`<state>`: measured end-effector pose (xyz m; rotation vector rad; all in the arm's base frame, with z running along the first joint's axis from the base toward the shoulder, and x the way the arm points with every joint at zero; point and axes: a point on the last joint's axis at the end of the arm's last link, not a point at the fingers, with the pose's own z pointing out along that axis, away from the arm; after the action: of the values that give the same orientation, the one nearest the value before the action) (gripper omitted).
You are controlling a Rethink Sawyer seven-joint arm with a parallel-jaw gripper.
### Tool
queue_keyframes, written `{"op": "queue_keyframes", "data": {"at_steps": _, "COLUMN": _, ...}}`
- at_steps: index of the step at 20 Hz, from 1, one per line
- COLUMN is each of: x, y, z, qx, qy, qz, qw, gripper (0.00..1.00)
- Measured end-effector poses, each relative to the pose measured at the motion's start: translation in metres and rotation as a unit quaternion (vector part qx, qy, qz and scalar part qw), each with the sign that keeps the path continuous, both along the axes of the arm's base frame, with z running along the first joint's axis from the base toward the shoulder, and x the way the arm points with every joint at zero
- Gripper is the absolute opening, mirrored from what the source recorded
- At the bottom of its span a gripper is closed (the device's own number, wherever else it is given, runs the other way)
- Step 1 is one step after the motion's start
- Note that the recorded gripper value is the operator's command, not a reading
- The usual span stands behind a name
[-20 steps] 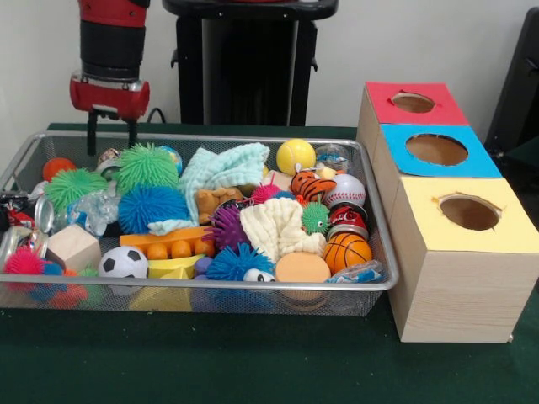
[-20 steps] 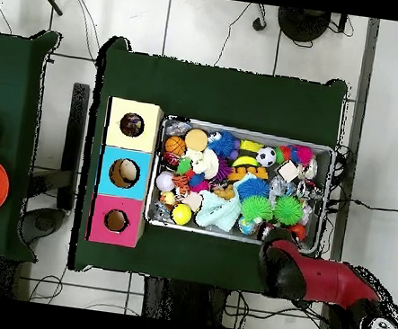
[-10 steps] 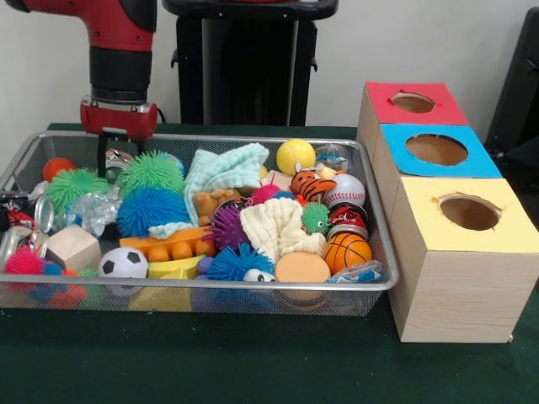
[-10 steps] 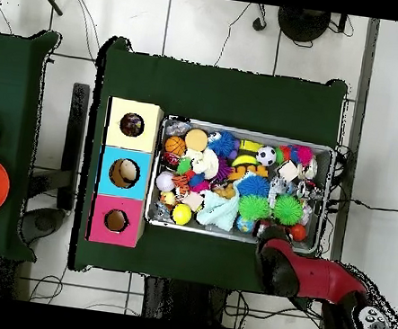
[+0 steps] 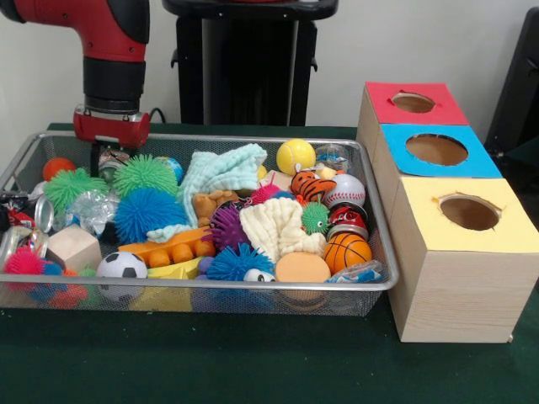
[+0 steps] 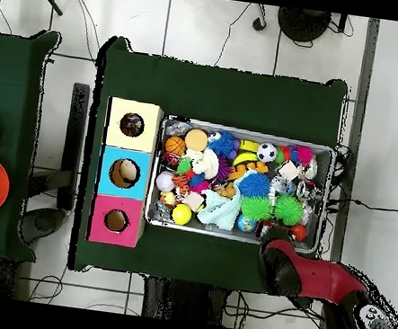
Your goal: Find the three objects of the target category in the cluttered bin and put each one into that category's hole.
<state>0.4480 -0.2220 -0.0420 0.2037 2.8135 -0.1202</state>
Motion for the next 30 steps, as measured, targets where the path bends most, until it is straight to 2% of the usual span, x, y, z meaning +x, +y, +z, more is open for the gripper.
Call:
{"op": "queue_keyframes", "data": {"at_steps": 15, "x": -0.01, "y": -0.016, "z": -0.001, "qx": -0.005, "qy": 0.004, "qz": -0.015, "qw": 0.9999, "gripper": 1.0}}
{"op": "queue_keyframes", "data": {"at_steps": 23, "x": -0.01, "y": -0.017, "z": -0.001, "qx": -0.006, "qy": 0.004, "qz": -0.016, "qw": 0.9999, "gripper": 1.0}}
{"op": "queue_keyframes", "data": {"at_steps": 30, "x": -0.007, "y": -0.009, "z": 0.0, "qx": -0.022, "qy": 0.013, "qz": 0.004, "qw": 0.9997, "gripper": 1.0}}
